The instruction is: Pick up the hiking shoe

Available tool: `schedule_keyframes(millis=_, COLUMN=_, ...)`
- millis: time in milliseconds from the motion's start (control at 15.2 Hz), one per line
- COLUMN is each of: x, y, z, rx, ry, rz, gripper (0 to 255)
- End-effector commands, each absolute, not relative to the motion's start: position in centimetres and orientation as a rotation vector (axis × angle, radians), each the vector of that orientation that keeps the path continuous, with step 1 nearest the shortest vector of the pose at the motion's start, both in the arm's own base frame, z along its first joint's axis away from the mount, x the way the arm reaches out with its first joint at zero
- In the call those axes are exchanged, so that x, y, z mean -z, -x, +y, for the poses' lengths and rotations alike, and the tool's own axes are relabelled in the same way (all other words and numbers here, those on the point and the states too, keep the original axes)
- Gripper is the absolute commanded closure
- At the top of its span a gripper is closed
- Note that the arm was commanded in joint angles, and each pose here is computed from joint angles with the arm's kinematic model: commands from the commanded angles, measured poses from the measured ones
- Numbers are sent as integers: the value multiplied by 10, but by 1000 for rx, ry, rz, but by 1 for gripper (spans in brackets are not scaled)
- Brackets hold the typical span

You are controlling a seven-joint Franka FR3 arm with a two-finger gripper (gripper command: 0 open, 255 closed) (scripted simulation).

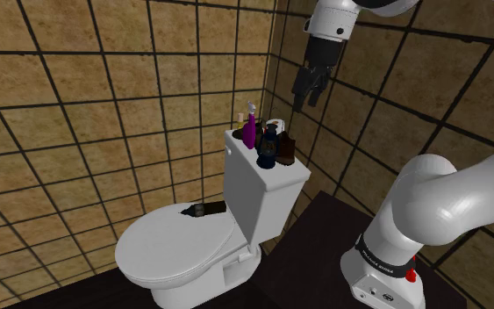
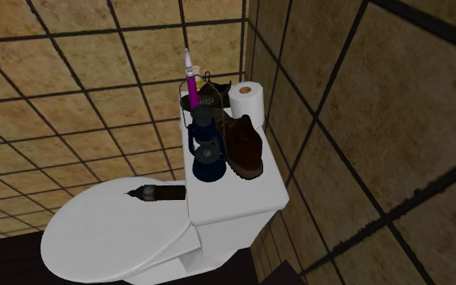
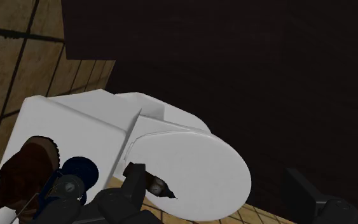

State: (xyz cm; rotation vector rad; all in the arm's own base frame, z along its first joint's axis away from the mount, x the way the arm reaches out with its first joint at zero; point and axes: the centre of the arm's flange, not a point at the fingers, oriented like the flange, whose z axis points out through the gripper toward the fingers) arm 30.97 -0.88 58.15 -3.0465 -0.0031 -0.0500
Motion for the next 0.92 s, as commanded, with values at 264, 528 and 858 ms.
schedule_keyframes(millis=264, x=-551, y=-328, z=-45, rx=41, ry=3067, rz=-51, gripper=0)
schedule_keyframes(millis=528, x=-521, y=-347, z=-81, rx=32, ry=3087, rz=-100, gripper=0)
schedule_keyframes(millis=858, x=-484, y=-372, z=-126, rx=21, ry=3110, rz=-162, gripper=0)
